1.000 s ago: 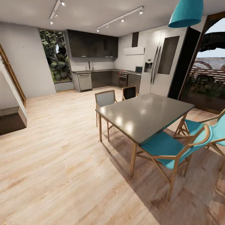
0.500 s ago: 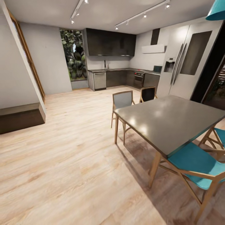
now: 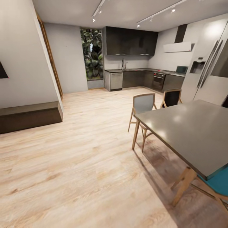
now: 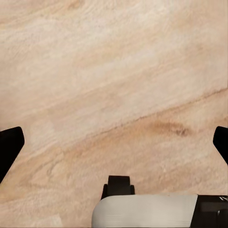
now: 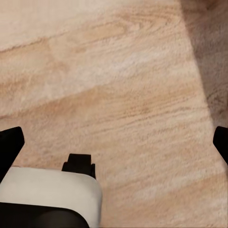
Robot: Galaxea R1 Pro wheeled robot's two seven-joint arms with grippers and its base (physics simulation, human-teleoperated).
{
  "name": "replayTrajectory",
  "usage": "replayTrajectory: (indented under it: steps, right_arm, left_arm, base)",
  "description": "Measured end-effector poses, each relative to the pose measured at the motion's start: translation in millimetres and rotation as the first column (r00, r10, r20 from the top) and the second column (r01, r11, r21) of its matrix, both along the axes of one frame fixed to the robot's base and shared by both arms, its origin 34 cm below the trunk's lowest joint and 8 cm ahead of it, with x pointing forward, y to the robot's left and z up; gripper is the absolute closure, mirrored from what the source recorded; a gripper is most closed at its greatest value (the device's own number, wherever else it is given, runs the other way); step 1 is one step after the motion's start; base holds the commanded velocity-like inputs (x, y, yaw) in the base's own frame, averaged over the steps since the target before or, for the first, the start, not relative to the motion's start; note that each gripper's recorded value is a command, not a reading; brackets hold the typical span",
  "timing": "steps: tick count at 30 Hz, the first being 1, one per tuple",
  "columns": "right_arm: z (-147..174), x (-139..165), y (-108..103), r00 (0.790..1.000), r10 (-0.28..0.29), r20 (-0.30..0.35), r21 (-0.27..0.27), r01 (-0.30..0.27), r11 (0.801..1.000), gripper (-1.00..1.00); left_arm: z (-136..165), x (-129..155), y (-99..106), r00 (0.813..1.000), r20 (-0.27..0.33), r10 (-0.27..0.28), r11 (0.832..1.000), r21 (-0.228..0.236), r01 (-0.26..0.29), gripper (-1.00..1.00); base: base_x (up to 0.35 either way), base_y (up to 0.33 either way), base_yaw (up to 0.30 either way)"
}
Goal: Pick up the poster from the kitchen countertop and hang it on one of the wall nails in the kitchen.
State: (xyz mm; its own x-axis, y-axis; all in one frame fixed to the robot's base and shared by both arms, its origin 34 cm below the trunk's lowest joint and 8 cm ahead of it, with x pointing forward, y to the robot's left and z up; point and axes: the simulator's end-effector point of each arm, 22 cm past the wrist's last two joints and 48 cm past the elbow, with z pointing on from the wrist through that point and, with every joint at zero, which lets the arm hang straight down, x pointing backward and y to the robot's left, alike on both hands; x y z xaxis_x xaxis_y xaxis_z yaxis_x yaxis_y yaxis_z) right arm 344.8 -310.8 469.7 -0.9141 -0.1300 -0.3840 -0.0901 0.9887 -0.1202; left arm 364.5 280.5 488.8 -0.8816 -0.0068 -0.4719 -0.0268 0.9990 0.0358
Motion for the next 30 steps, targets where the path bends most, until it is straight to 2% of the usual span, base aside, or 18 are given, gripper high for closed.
replayTrajectory:
  steps: [7,13,30]
  right_arm:
    - [-1.3,-2.9,-1.1,1.000,0.000,-0.008,0.000,0.000,1.000,-1.00]
    - [-7.6,-21.4,-5.8,0.999,-0.005,-0.049,-0.006,0.005,1.000,-1.00]
    - [-8.1,-23.4,-7.0,0.999,-0.008,-0.052,-0.007,0.008,1.000,-1.00]
  left_arm:
    - [-0.7,-1.0,0.0,1.000,-0.003,0.000,1.000,0.000,0.000,-1.00]
    - [-0.9,-1.4,0.1,1.000,-0.004,0.000,1.000,0.000,0.000,-1.00]
    - [-0.8,-1.3,-0.1,1.000,-0.003,0.000,1.000,0.000,0.000,-1.00]
  base:
    - [0.242,0.231,0.137]
    - [0.242,0.237,0.015]
    - [0.258,0.245,0.001]
